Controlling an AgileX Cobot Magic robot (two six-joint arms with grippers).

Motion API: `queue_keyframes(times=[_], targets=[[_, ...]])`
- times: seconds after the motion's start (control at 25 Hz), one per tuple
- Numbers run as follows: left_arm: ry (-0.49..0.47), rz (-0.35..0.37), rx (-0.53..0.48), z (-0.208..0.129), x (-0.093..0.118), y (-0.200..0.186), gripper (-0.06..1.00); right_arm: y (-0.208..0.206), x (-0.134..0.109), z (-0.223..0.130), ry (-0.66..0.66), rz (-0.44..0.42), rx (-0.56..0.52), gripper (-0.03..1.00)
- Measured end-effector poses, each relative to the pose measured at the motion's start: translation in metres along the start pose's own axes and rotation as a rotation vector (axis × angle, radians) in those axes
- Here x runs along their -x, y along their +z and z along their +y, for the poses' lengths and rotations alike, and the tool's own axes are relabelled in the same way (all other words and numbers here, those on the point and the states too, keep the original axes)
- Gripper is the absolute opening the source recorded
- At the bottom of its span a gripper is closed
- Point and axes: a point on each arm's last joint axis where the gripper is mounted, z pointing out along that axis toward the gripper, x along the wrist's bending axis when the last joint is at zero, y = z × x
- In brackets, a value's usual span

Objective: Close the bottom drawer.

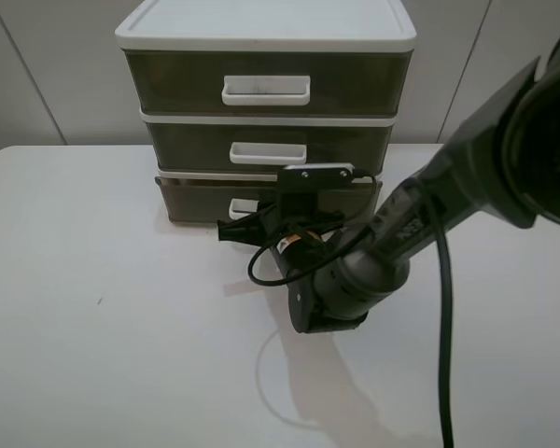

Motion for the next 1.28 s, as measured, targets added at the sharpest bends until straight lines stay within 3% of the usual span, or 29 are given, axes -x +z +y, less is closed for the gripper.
queue_keyframes(times=[0.68, 1.0, 1.28], targets=[[0.0, 0.0, 0.0, 0.0, 0.0, 0.0, 0.72, 0.002, 0.006, 0.003, 0.015, -0.017, -0.033, 0.02], [0.0, 0.0, 0.0, 0.0, 0.0, 0.0, 0.72, -0.04, 0.023, 0.014, -0.012, -0.004, -0.116, 0.02], [0.0, 0.0, 0.0, 0.0, 0.0, 0.0, 0.72, -0.096, 0.04, 0.038, -0.047, 0.069, -0.109, 0.02]])
